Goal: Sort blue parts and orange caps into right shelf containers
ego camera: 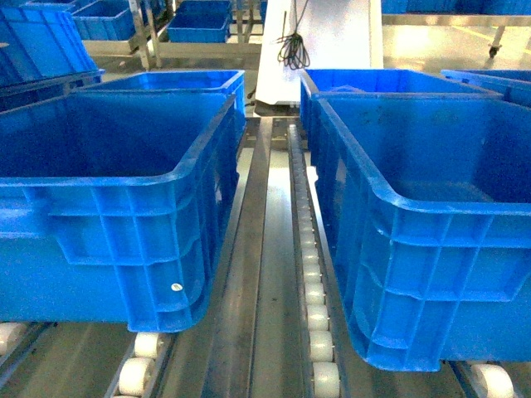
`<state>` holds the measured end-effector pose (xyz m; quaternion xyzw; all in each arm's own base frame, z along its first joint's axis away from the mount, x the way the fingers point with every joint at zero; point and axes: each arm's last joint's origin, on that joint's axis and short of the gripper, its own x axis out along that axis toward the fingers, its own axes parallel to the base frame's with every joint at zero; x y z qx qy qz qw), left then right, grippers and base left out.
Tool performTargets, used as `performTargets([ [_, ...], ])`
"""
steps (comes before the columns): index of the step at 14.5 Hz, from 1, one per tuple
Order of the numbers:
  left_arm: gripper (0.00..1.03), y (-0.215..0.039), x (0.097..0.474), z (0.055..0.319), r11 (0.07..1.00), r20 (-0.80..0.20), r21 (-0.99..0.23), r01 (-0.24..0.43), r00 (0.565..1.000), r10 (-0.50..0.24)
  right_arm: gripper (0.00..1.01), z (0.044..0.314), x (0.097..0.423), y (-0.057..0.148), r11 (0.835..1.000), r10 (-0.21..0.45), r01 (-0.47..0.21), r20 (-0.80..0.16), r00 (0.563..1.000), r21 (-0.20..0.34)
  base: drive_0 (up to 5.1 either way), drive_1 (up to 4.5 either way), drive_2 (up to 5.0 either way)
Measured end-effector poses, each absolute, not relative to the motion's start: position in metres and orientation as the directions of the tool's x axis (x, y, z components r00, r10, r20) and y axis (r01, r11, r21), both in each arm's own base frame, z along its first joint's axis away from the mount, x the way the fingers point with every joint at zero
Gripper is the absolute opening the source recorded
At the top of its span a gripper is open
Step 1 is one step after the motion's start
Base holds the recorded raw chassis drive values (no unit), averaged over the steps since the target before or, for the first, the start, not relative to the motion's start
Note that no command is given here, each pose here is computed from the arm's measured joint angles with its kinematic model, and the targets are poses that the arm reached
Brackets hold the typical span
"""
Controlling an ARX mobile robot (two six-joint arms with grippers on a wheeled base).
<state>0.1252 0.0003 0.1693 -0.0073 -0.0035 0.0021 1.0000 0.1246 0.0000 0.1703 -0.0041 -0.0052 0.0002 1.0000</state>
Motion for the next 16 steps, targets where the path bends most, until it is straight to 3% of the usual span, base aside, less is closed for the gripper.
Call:
performTargets([
  [12, 0.02, 0.000, 0.108, 0.170, 1.000, 0.011, -0.015, -0.004, 1.000, 0.004, 0.03, 0.169, 0.106, 0.000, 1.000, 0.000, 0.000, 0.001, 1.000, -0.008, 0.0, 0.00, 0.0],
  [13, 0.02, 0.000, 0.102, 0.163, 1.000, -0.042, -0.015, -0.004, 0.999, 0.003, 0.03, 0.164, 0.099, 0.000, 1.000, 0.002, -0.003, -0.033, 0.999, -0.008, 0.0, 0.00, 0.0],
  [14, 0.02, 0.000, 0.098, 0.167, 1.000, 0.008, -0.014, -0.002, 1.000, 0.002, 0.03, 0.170, 0.097, 0.000, 1.000, 0.000, 0.000, 0.028, 1.000, -0.007, 0.0, 0.00, 0.0],
  [15, 0.02, 0.000, 0.098, 0.166, 1.000, -0.009, -0.014, -0.002, 1.000, 0.002, 0.03, 0.168, 0.097, 0.000, 1.000, 0.001, -0.001, 0.010, 1.000, -0.008, 0.0, 0.00, 0.0],
  [16, 0.35, 0.000, 0.098, 0.166, 1.000, -0.004, -0.014, -0.002, 1.000, 0.002, 0.45, 0.167, 0.097, 0.000, 1.000, 0.000, 0.000, 0.003, 1.000, -0.008, 0.0, 0.00, 0.0],
])
